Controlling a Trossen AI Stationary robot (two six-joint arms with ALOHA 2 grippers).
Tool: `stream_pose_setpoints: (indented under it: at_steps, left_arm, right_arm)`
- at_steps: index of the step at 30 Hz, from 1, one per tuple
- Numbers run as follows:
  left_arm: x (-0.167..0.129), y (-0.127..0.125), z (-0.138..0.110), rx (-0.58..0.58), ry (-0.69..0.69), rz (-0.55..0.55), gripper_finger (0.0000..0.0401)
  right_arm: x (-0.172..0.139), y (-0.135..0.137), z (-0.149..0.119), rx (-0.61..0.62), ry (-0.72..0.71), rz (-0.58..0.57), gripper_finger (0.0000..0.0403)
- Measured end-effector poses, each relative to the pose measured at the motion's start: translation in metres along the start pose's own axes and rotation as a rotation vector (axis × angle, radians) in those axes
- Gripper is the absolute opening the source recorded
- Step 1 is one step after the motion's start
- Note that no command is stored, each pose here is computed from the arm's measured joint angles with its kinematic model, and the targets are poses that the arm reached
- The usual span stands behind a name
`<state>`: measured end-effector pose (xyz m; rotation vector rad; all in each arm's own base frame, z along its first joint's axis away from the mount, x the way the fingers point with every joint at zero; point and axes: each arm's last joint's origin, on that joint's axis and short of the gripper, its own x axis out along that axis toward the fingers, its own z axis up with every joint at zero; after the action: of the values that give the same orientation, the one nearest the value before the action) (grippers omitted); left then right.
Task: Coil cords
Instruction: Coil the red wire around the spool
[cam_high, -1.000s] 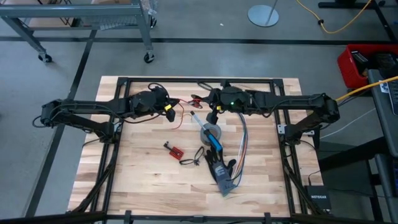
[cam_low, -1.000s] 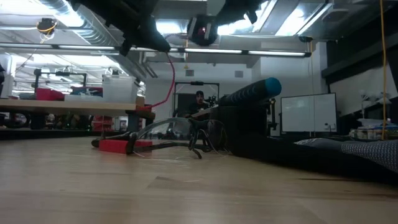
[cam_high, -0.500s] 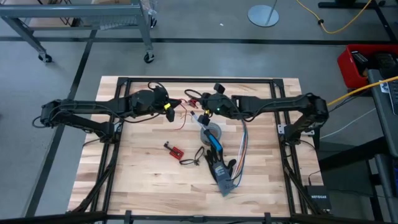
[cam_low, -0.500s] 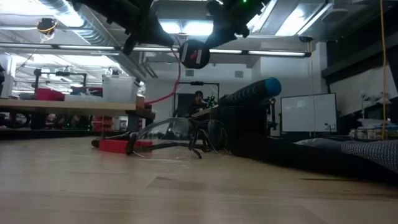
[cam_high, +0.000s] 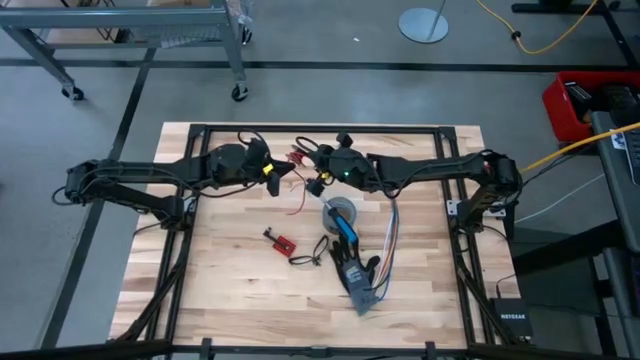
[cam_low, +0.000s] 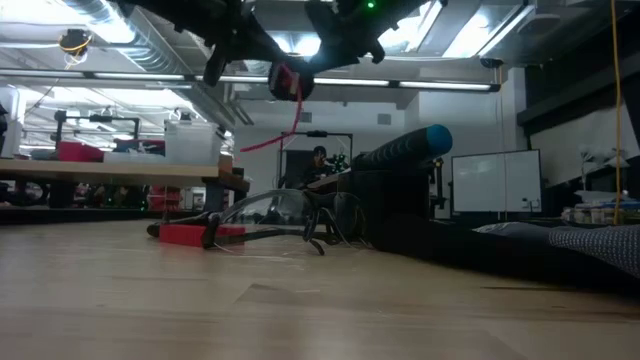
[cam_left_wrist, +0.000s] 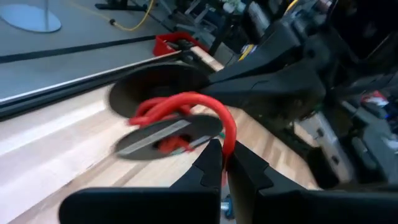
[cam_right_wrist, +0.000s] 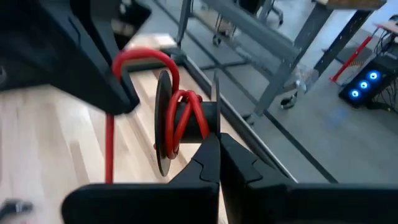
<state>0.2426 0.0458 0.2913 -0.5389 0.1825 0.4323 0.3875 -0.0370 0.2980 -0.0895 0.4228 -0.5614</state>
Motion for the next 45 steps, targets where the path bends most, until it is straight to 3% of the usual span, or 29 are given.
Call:
stream_pose_setpoints:
  at_steps: [11, 28, 39, 45]
  left_arm:
    - [0.000, -0.003, 0.001, -0.016, -0.013, -0.032, 0.0001]
    - [-0.001, -0.007, 0.000, 0.015, -0.019, -0.040, 0.0001]
    - [-0.002, -0.007, 0.001, 0.117, -0.040, -0.022, 0.0004]
    - [-0.001, -0.009, 0.002, 0.223, -0.054, -0.051, 0.0037]
  right_arm:
    - [0.014, 0.008, 0.002, 0.057, -0.100, 0.005, 0.0000]
    - [0.010, 0.006, 0.025, 0.186, -0.333, 0.005, 0.0000]
    - [0.006, 0.004, 0.037, 0.202, -0.395, -0.005, 0.0000]
    - [0.001, 0.000, 0.049, 0.215, -0.447, -0.019, 0.0000]
